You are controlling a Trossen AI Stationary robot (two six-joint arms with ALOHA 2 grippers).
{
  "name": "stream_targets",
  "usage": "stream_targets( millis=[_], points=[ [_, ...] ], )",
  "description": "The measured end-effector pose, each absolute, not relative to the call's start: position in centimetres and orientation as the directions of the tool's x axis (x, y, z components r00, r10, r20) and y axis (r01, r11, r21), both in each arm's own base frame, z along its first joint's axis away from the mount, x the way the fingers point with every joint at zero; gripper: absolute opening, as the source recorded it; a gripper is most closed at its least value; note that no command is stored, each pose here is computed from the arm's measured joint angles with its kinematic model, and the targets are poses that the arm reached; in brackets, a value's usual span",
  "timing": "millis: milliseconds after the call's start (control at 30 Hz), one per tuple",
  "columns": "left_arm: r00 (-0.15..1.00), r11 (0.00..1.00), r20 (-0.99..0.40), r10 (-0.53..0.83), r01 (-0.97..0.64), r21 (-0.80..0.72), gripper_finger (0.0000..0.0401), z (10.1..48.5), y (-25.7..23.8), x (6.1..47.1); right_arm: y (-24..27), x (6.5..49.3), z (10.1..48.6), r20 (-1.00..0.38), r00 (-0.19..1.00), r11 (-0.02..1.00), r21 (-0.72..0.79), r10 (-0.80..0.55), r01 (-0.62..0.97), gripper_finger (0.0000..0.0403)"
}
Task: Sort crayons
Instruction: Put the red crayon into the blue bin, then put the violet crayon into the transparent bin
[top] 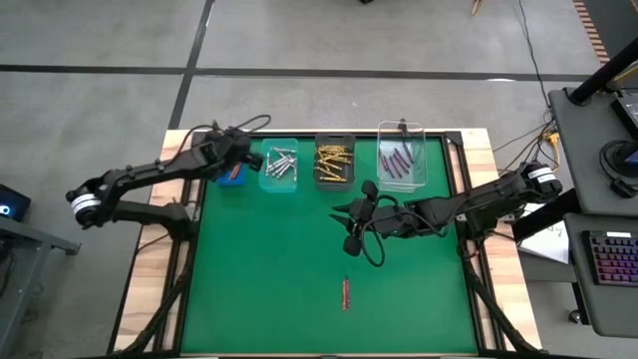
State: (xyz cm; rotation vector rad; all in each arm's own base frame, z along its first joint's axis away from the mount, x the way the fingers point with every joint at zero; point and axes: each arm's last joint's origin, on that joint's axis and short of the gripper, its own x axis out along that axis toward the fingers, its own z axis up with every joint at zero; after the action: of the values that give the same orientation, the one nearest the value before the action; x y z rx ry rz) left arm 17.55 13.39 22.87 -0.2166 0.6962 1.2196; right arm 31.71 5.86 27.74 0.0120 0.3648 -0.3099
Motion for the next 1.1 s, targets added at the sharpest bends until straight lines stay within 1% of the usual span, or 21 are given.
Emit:
stream_targets(
  millis=[200,300,533,700,900,1100],
  points=[
    [0.042,0.263,-0.635,0.772,-0.929,0.258,0.0000,21.5,15.8,16.4,5.8,31.7,27.7,-0.355,0.887,0.953,-0.046,-0.297,0.300,0.0084],
    [-0.012,0.236,-0.659,0.752,-0.929,0.286,0.0000,20.6,16.8,16.1,5.9,31.7,27.7,-0.355,0.887,0.953,-0.047,-0.296,0.300,0.0084],
    [-0.079,0.237,-0.707,0.702,-0.911,0.337,0.0001,18.3,17.7,16.4,5.8,31.7,27.5,-0.362,0.883,0.953,-0.053,-0.298,0.299,0.0075],
    [-0.136,0.203,-0.699,0.702,-0.903,0.379,0.0017,17.5,18.0,16.5,5.8,31.7,27.5,-0.366,0.881,0.952,-0.057,-0.299,0.300,0.0078],
    [-0.153,0.194,-0.696,0.702,-0.899,0.393,0.0036,17.4,18.0,16.5,5.6,31.6,27.5,-0.366,0.876,0.947,-0.060,-0.315,0.316,0.0088],
    [-0.136,0.196,-0.687,0.714,-0.903,0.382,0.0044,17.9,17.8,16.5,5.6,31.6,27.4,-0.369,0.874,0.946,-0.054,-0.316,0.319,0.0090]
  ],
)
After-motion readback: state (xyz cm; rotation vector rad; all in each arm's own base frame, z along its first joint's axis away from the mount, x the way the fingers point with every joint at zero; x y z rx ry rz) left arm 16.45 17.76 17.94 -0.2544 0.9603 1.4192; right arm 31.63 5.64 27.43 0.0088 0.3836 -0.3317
